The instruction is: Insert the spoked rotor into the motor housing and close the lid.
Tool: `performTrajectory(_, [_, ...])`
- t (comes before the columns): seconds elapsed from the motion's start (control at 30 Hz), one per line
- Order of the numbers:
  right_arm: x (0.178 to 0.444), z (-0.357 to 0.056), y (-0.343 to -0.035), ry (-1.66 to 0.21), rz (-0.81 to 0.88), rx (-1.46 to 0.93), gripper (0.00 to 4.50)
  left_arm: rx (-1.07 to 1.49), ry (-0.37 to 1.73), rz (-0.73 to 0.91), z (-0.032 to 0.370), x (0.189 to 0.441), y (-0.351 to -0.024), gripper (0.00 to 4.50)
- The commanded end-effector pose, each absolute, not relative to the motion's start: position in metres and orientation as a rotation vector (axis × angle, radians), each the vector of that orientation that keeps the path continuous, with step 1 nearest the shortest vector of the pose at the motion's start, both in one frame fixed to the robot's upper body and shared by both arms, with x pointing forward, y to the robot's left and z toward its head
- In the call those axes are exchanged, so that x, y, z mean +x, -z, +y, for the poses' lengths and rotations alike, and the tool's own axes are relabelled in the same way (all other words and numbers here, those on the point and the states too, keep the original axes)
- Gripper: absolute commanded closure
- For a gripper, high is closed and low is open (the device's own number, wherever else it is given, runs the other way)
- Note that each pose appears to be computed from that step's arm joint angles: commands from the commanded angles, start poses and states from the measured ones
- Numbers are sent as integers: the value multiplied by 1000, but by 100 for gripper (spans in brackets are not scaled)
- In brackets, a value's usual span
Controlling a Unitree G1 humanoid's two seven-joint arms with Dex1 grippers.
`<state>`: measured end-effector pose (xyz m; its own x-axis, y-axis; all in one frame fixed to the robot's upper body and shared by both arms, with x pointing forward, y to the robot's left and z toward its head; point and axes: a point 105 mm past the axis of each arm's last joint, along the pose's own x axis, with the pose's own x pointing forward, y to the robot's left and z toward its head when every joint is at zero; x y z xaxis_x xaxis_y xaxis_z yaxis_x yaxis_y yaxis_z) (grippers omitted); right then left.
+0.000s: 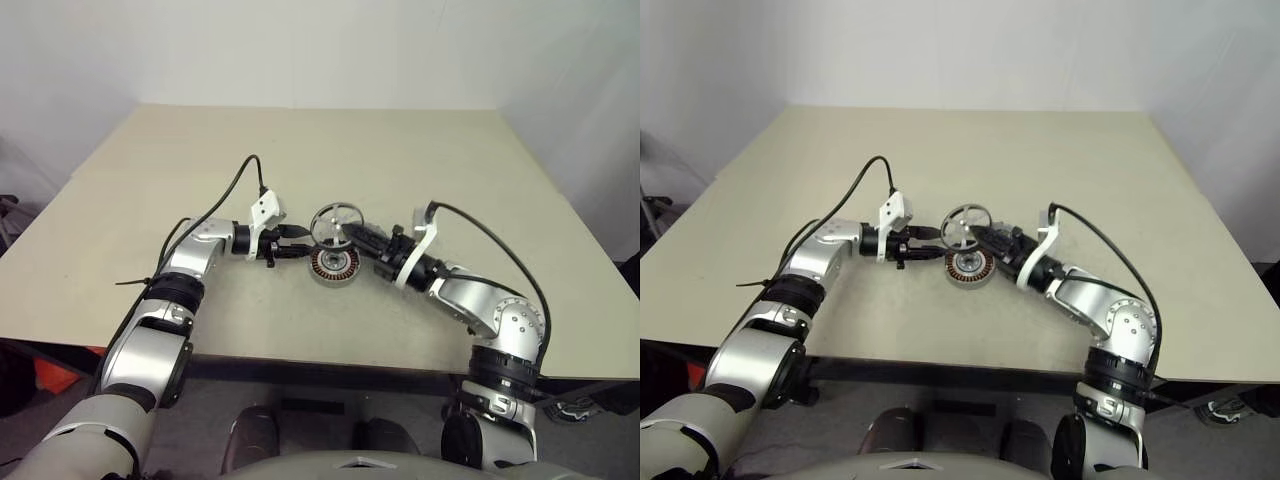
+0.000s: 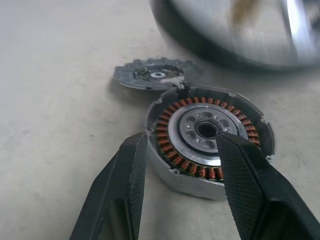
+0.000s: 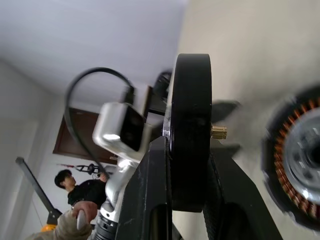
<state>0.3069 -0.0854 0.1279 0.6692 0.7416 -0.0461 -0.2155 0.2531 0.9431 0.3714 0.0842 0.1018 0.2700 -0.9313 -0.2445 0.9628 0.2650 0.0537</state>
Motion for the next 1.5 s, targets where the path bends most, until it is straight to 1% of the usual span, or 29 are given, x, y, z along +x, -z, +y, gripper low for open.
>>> performTrajectory(0.03, [311,-90,-135,-684,527,1179,413,216,1288,94,89,375,-123,220])
performTrajectory(0.27, [319,-103,-101,-533,606,1194,413,206,1313,100,91,372,-121,220])
performTrajectory(0.67, [309,-82,-107,-603,616,1221,413,224,1299,127,95,370,-114,220])
performTrajectory(1.23, [315,-79,-92,-560,649,1214,413,242,1269,128,99,373,-113,220])
performTrajectory(1.27, [315,-81,-92,-554,645,1208,341,243,1268,128,99,373,-113,220])
performTrajectory(1.33, [316,-85,-98,-556,604,1188,288,246,1266,128,100,373,-113,220])
performTrajectory(1.4, [317,-90,-106,-561,551,1158,220,247,1264,130,99,373,-112,220])
performTrajectory(1.5, [317,-95,-114,-569,506,1125,220,247,1264,131,99,373,-111,220])
